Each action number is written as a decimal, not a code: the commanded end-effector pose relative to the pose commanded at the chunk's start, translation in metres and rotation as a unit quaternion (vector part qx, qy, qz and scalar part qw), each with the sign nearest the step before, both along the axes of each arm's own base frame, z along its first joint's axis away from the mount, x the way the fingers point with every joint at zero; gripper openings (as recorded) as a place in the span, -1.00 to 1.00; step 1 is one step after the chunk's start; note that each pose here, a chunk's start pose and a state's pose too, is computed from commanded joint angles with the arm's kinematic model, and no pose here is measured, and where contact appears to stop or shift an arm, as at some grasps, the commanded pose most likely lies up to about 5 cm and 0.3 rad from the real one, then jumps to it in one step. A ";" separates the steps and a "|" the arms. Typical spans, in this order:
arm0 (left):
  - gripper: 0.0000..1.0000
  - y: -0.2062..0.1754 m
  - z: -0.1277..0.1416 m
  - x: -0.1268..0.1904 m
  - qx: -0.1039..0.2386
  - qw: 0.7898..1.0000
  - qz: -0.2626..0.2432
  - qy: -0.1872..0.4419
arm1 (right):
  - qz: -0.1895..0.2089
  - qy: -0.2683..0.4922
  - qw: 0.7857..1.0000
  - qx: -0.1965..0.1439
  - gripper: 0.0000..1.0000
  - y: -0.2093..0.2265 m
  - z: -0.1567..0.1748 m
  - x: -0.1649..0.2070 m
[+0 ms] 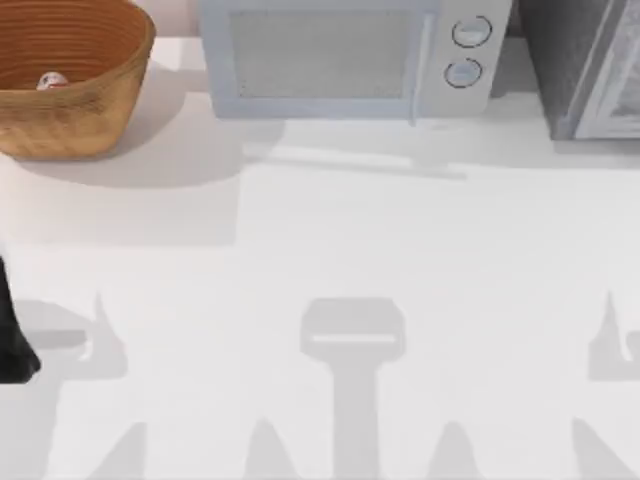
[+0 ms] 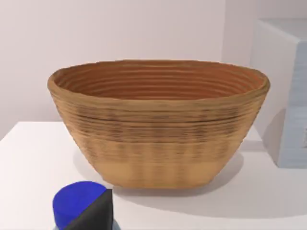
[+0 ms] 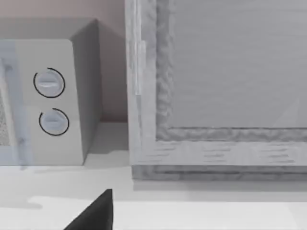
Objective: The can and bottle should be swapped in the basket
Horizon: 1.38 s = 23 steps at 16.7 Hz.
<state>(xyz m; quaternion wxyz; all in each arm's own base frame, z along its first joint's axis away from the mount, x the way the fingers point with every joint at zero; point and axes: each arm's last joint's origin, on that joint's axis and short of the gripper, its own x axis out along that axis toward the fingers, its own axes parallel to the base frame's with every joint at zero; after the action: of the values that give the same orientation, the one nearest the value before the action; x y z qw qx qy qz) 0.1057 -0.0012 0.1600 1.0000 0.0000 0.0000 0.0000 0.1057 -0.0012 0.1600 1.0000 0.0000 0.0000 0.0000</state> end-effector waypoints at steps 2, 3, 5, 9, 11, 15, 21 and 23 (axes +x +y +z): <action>1.00 0.000 0.000 0.000 0.000 1.000 0.000 0.000 | 0.000 0.000 1.000 0.000 1.00 0.000 0.000 0.000; 1.00 0.000 0.001 0.000 -0.001 1.000 0.000 0.006 | 0.000 0.000 1.000 0.000 1.00 0.000 0.000 0.000; 1.00 0.000 0.006 0.001 -0.004 0.999 -0.003 0.032 | 0.000 0.000 1.000 0.000 1.00 0.000 0.000 0.000; 1.00 -0.001 0.037 0.009 -0.013 0.991 -0.013 0.132 | 0.000 0.000 1.000 0.000 1.00 0.000 0.000 0.000; 1.00 -0.002 0.061 0.023 -0.017 0.981 -0.019 0.192 | 0.000 0.000 1.000 0.000 1.00 0.000 0.000 0.000; 1.00 -0.003 0.122 0.078 -0.020 0.955 -0.030 0.295 | 0.000 0.000 1.000 0.000 1.00 0.000 0.000 0.000; 1.00 0.002 0.189 0.222 -0.013 0.926 -0.040 0.375 | 0.000 0.000 1.000 0.000 1.00 0.000 0.000 0.000; 1.00 0.007 0.190 0.272 -0.011 0.918 -0.042 0.395 | 0.000 0.000 1.000 0.000 1.00 0.000 0.000 0.000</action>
<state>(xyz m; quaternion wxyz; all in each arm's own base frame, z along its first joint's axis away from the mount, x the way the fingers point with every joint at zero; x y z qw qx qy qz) 0.3781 0.0056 0.3498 0.9177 -0.0115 0.3949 -0.0419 0.1057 -0.0012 0.1600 1.0000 0.0000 0.0000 0.0000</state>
